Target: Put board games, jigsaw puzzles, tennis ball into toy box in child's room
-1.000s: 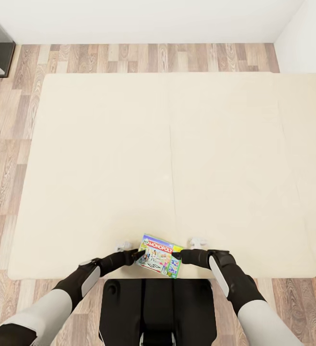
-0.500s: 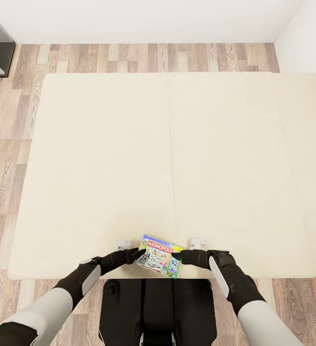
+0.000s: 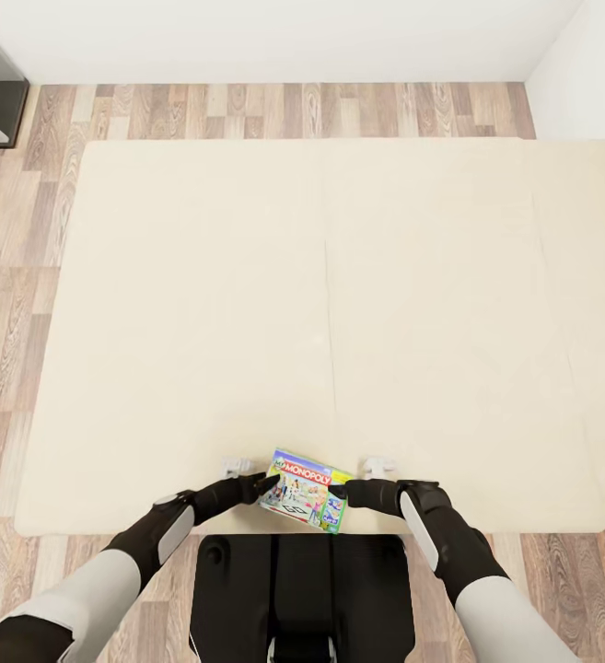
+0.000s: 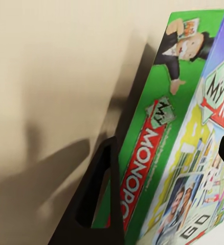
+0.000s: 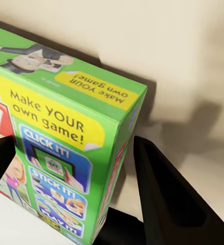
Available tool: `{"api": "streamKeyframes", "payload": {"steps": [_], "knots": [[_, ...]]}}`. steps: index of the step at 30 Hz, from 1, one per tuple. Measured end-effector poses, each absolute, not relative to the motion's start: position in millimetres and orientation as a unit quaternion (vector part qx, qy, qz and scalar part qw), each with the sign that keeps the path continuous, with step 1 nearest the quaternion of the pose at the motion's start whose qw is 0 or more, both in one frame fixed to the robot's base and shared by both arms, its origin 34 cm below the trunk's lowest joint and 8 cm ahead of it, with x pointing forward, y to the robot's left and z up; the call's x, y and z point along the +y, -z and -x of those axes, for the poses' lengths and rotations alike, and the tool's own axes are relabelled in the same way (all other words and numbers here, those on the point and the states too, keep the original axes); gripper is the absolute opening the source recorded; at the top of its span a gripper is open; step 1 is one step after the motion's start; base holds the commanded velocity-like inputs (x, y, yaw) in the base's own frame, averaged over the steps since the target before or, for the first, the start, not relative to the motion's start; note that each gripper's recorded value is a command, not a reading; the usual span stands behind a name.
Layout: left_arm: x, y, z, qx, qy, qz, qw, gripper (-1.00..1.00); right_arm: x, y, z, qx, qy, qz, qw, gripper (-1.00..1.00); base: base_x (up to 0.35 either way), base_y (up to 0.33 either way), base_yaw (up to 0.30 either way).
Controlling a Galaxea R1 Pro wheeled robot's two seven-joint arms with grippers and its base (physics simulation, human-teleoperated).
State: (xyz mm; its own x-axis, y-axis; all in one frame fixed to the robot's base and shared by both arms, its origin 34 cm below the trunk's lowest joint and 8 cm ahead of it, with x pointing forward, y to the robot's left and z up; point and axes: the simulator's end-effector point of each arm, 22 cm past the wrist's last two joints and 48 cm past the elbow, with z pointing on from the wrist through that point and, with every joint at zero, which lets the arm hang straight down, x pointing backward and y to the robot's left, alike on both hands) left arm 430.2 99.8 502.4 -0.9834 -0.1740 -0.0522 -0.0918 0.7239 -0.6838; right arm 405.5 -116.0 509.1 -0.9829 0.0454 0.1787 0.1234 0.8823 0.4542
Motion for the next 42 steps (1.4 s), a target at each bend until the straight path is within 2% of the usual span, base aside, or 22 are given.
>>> {"api": "streamKeyframes", "payload": {"steps": [42], "knots": [[79.3, -502.8, -445.8, 0.930, 0.361, 0.035, 0.064, 1.00, -116.1, -515.4, -419.7, -0.969, 0.236, 0.029, 0.062, 1.00, 0.000, 0.000, 0.000]]}}
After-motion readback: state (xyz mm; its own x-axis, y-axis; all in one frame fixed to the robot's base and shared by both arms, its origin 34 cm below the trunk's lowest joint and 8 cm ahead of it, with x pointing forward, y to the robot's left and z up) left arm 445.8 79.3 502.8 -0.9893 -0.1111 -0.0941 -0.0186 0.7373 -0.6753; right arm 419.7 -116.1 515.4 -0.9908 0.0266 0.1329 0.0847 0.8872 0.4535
